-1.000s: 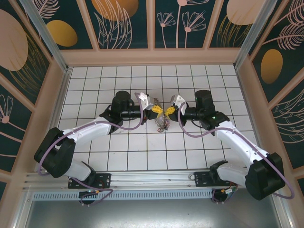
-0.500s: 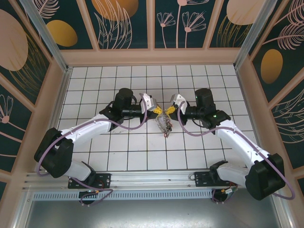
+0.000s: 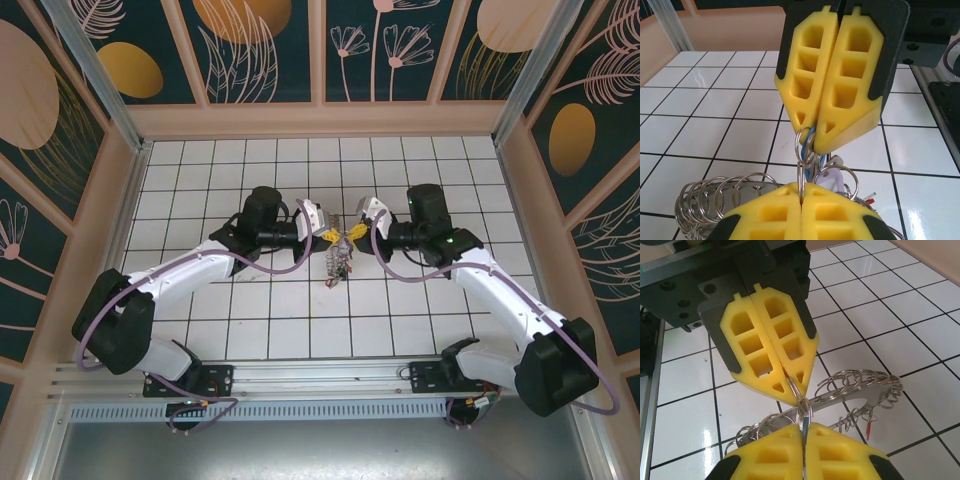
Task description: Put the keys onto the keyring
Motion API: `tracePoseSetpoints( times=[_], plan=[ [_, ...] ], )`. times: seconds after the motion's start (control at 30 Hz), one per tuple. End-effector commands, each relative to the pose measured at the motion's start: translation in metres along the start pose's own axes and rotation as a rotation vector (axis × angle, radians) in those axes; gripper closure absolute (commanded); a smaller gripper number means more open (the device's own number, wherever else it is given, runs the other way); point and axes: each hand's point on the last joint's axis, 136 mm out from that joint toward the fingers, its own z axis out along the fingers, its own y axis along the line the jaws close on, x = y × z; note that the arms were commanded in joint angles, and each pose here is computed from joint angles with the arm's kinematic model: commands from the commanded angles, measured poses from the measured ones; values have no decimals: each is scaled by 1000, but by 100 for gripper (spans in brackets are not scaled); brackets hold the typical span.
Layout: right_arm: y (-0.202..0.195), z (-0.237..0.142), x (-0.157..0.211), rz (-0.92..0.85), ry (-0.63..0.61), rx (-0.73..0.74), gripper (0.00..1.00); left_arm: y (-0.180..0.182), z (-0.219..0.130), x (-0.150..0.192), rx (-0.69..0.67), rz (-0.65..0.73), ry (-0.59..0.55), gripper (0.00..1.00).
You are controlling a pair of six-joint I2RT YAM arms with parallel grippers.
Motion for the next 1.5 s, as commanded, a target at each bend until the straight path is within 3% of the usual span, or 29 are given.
tracePoseSetpoints(
  times=[0.0, 0.13, 0.3, 0.47, 0.63, 0.83, 1.03, 1.1, 1.27, 1.47],
  plan=[
    [1, -3, -20, -48, -53, -1, 92, 1, 3, 0, 8, 6, 11, 100],
    [-6, -6, -5, -25, -22, 75, 78, 0, 5, 11, 3, 0, 56, 100],
    [-15, -21, -1, 1, -53, 180, 72, -3, 11, 28, 9, -4, 121, 100],
    [-39, -46, -5, 52, -129, 378, 70, -9, 29, 40, 33, 28, 217, 100],
    [-83, -82, 4, 276, -186, 628, 69, -25, 65, 62, 94, 49, 356, 100],
    [-123, -114, 57, 679, -163, 844, 69, -45, 110, 98, 164, 44, 496, 100],
    [-132, -131, 120, 1060, -166, 816, 67, -57, 133, 97, 191, 4, 469, 100],
    [-128, -129, 130, 1110, -189, 770, 67, -59, 136, 95, 200, -18, 454, 98],
    [-112, -107, 145, 1187, -152, 628, 67, -70, 133, 79, 240, -41, 385, 77],
    [-84, -60, 161, 1230, 8, 439, 66, -80, 110, 46, 219, -45, 234, 74]
  ],
)
